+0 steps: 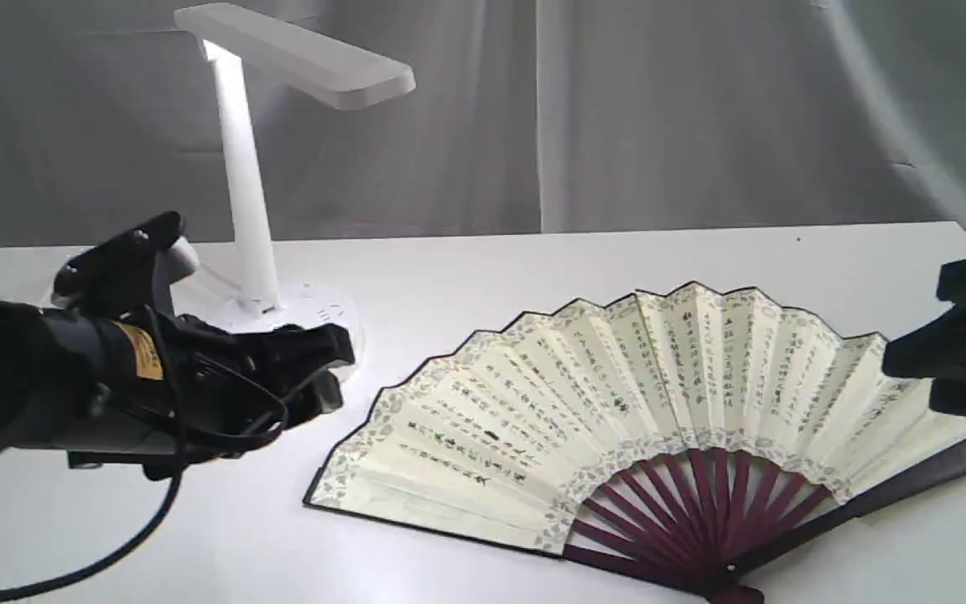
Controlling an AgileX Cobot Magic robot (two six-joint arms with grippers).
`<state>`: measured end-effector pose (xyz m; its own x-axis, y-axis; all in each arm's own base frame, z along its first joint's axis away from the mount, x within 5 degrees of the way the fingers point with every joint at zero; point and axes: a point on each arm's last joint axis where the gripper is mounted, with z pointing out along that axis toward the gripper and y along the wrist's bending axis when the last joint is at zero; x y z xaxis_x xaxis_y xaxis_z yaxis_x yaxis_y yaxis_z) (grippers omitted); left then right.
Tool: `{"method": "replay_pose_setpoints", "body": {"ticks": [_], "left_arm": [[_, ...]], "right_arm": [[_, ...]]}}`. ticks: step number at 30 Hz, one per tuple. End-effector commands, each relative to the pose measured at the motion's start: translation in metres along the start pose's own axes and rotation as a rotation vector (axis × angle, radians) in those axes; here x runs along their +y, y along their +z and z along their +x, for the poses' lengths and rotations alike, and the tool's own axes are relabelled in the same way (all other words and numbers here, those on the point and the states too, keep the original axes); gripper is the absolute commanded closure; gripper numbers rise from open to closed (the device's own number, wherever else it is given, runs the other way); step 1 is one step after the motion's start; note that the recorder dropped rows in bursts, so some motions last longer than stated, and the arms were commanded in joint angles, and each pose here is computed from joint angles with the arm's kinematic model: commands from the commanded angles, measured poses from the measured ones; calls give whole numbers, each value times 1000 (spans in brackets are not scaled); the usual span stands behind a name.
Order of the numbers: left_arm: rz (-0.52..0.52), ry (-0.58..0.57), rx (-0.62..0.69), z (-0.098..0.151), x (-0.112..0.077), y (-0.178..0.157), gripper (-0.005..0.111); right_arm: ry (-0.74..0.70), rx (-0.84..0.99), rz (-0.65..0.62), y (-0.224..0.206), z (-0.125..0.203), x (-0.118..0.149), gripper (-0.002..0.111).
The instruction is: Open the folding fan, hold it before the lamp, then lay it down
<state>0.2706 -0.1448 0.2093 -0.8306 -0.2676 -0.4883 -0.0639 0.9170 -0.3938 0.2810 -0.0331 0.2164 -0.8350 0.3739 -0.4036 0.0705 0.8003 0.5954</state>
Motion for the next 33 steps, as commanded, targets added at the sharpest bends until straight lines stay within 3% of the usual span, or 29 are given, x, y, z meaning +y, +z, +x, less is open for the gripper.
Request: {"method": "replay_pose_setpoints", "body": {"ticks": [1, 4, 11, 20, 27, 33], "left_arm": [[-73, 88, 18, -10, 6, -17, 48], [-133, 119, 55, -16, 12, -26, 59], [-283, 217, 220, -28, 36, -42, 107], [-263, 101, 234, -60, 79, -58, 107], [-245, 58, 243, -74, 109, -71, 107], [-316, 137, 304, -71, 121, -77, 107]], "right_arm": [[-105, 45, 15, 6, 5, 12, 65], [-153, 84, 35, 9, 6, 21, 65], [-234, 213, 252, 2, -6, 39, 65], [-292, 250, 438, -12, -21, 52, 70], [-362, 267, 489, -15, -23, 48, 91], [-444, 299, 509, -16, -22, 45, 92]]}}
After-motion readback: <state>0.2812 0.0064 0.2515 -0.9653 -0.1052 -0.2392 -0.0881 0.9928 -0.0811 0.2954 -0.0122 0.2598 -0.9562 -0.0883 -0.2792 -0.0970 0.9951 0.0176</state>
